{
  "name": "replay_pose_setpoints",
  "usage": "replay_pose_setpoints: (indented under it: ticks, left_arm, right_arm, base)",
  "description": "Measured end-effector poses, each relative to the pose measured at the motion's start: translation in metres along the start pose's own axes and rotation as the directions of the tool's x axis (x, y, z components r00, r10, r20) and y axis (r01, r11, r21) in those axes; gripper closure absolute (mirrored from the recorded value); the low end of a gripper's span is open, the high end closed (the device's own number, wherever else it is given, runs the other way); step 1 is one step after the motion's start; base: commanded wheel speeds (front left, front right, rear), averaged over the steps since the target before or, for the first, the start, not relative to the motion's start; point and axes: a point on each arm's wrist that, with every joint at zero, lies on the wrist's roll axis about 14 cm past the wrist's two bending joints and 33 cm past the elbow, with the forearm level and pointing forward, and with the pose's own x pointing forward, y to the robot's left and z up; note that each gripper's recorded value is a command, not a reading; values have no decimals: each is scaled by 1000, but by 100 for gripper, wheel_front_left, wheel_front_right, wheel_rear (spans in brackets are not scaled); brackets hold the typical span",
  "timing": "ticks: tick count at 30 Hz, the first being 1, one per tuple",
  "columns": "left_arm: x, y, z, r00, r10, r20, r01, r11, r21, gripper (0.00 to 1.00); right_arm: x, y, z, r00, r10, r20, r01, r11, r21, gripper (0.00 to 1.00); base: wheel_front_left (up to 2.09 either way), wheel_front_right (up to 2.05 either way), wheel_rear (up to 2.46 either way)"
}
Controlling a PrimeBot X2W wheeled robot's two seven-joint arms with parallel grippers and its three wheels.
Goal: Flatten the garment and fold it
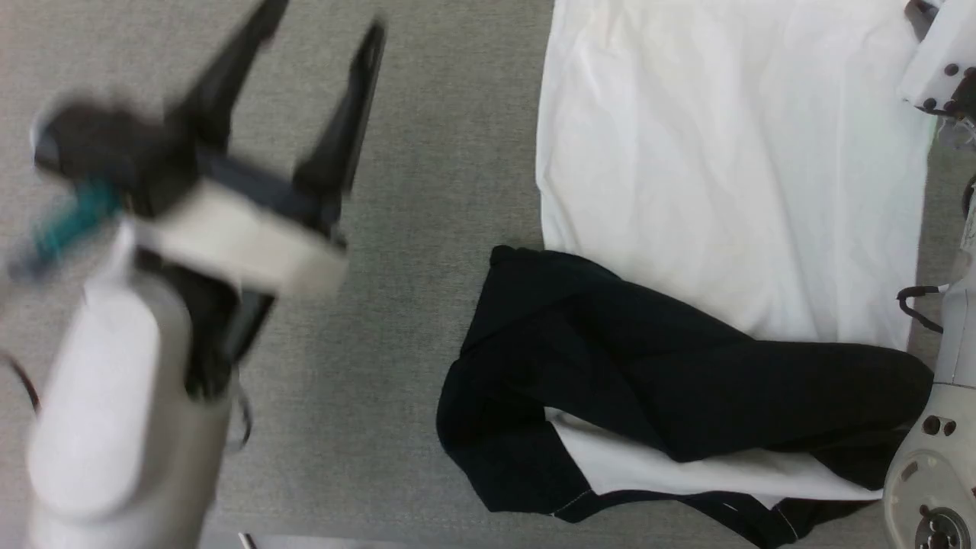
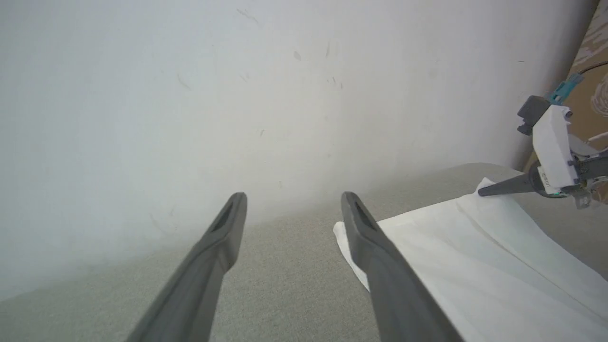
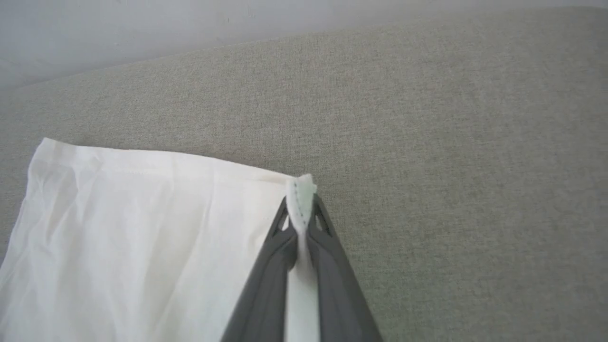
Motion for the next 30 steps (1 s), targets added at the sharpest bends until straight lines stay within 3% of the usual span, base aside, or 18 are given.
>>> replay_pose_setpoints:
  ticks: [5, 12, 20, 30]
  left_arm:
    - [63, -4, 22, 991, -99, -86, 94, 994, -63, 0]
    - [113, -28, -39, 891, -206, -404, 157, 976, -152, 0]
    - [122, -55, -109, 741, -274, -613, 189, 961, -200, 0]
    - [136, -57, -155, 696, -285, -659, 155, 956, -250, 0]
  right_arm:
    - [0, -7, 2, 1000, -5, 24, 5, 1000, 5, 100]
    - [12, -9, -3, 1000, 2, 26, -1, 1000, -3, 100]
    - [27, 1, -9, 999, 53, 11, -53, 998, -20, 100]
    - [39, -11, -21, 999, 52, -6, -52, 998, -21, 100]
  base:
    - [0, 0, 0]
    - [0, 0, 0]
    - [0, 0, 0]
    - [0, 0, 0]
